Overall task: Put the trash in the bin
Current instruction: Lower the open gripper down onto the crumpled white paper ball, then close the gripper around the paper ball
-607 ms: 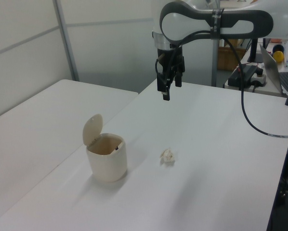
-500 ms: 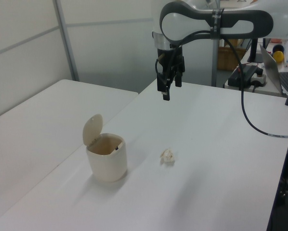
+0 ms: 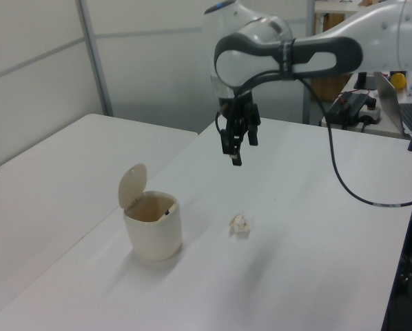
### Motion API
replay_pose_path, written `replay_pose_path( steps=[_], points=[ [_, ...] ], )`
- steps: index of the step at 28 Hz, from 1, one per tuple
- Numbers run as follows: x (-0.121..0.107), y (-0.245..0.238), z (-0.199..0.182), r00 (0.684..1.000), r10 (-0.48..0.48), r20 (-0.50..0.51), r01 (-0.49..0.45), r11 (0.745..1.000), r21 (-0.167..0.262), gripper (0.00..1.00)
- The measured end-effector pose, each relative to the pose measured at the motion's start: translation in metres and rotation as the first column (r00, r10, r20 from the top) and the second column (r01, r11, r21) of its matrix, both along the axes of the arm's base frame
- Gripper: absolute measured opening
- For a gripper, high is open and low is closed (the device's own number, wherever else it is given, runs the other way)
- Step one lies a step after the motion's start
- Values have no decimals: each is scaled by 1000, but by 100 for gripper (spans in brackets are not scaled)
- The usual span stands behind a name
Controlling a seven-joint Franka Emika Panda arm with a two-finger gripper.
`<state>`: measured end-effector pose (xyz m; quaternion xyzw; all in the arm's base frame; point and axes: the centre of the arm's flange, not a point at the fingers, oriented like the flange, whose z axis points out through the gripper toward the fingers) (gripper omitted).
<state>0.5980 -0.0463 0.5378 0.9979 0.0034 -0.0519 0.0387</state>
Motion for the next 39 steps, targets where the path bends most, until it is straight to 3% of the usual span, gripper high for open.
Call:
replay_pose_path(
  steps=[12,17,34,39],
  points=[
    [44,-10,-132,997,59,-55,-60,998,-9,100],
    [49,-10,-170,995,74,-69,-75,997,-10,100],
    [38,-4,-212,978,151,-144,-149,989,18,98],
    [36,-4,-214,971,185,-151,-182,983,28,82]
  ],
)
